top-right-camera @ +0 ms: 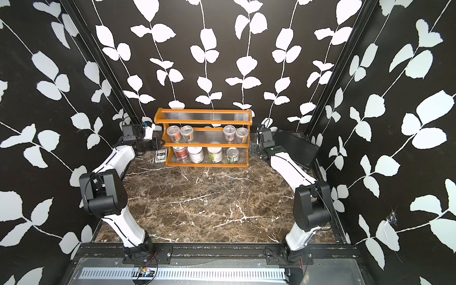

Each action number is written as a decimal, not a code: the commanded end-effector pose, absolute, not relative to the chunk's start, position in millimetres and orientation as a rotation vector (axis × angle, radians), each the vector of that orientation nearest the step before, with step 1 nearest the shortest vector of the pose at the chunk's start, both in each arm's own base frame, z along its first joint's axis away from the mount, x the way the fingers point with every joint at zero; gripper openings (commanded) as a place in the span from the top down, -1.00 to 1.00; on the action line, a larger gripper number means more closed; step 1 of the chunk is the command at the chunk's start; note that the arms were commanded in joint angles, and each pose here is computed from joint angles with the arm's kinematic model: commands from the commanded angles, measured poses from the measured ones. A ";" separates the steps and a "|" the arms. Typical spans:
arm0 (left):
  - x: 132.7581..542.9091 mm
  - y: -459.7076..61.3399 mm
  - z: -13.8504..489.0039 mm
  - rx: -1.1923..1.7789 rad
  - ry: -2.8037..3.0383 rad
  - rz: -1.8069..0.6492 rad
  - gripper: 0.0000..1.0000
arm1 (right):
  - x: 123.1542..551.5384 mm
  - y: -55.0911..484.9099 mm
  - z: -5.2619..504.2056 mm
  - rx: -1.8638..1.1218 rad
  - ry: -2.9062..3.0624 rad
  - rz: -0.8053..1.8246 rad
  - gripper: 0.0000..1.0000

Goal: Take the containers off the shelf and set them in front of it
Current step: 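Move the shelf to the center of the board, then pick up a container from the shelf.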

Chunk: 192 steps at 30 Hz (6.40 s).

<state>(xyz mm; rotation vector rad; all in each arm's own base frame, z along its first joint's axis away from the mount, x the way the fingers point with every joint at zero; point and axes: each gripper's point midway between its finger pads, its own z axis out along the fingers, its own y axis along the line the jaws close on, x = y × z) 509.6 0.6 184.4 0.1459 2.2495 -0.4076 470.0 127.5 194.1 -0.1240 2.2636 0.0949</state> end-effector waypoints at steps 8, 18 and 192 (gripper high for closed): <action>516.3 -4.4 198.1 0.194 2.216 -0.417 0.79 | 490.5 155.3 231.0 -0.160 2.139 0.167 -0.33; 515.0 -5.2 205.5 0.213 2.207 -0.410 0.93 | 468.5 156.5 238.6 -0.140 2.154 0.226 -0.32; 445.1 -161.4 253.0 0.453 1.706 -0.240 -0.97 | 291.6 205.9 334.8 -0.714 1.711 0.708 -1.00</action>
